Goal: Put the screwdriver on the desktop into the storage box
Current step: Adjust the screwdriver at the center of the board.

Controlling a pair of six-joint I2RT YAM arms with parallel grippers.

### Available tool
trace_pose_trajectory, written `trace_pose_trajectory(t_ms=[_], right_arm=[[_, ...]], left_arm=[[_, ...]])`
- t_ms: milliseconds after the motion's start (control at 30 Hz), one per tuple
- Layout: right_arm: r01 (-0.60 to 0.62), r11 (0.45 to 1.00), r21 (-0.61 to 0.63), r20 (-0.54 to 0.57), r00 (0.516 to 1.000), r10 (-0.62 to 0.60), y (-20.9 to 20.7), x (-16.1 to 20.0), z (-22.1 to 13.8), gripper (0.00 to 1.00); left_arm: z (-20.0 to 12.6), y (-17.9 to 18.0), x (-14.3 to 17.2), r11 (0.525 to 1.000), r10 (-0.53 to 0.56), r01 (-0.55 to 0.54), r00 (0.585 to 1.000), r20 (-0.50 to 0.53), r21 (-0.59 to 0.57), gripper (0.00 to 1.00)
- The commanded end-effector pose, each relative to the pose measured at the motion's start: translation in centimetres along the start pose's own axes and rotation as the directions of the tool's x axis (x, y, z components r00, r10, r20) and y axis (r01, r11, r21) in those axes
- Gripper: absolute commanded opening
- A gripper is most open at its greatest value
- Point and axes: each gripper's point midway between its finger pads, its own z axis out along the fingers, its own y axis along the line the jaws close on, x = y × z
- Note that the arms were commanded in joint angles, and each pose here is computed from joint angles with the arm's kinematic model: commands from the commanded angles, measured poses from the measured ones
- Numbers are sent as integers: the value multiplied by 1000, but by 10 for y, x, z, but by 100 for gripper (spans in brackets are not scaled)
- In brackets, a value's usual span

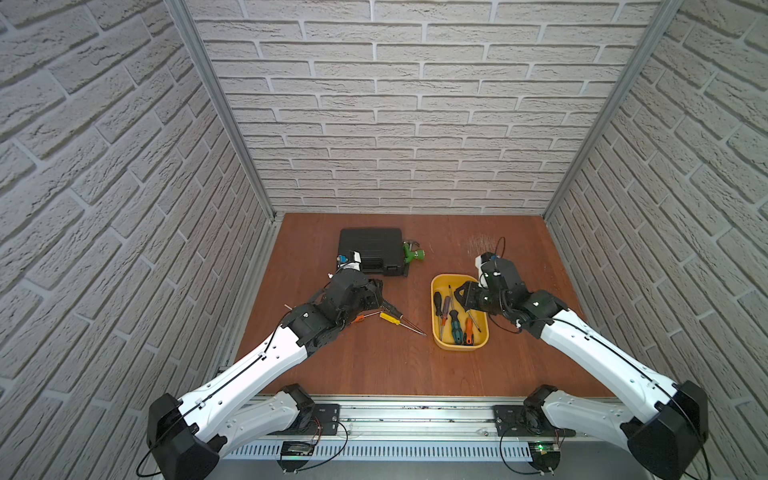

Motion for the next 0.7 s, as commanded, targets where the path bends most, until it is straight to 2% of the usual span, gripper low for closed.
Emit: trace_pose_trajectory(t_ms=[0, 133, 300, 667], right_arm=[[118, 988, -104, -14, 993, -120, 53, -4, 9, 37], [169, 982, -87, -89, 980, -177, 77, 9, 35, 36], [205, 975, -81, -180, 959, -217, 96, 29, 66, 33], [263, 965, -3, -310, 917, -251, 94, 60, 115, 31]], left_arm=[[-6, 49, 19, 987, -58, 50, 997, -44, -154, 50], [-4, 67, 34, 978, -130, 116, 989, -74, -174, 49], [-5, 72, 41, 975, -148, 131, 985, -90, -177, 48], [0, 71, 45, 976, -159, 140, 981, -111, -168, 49]])
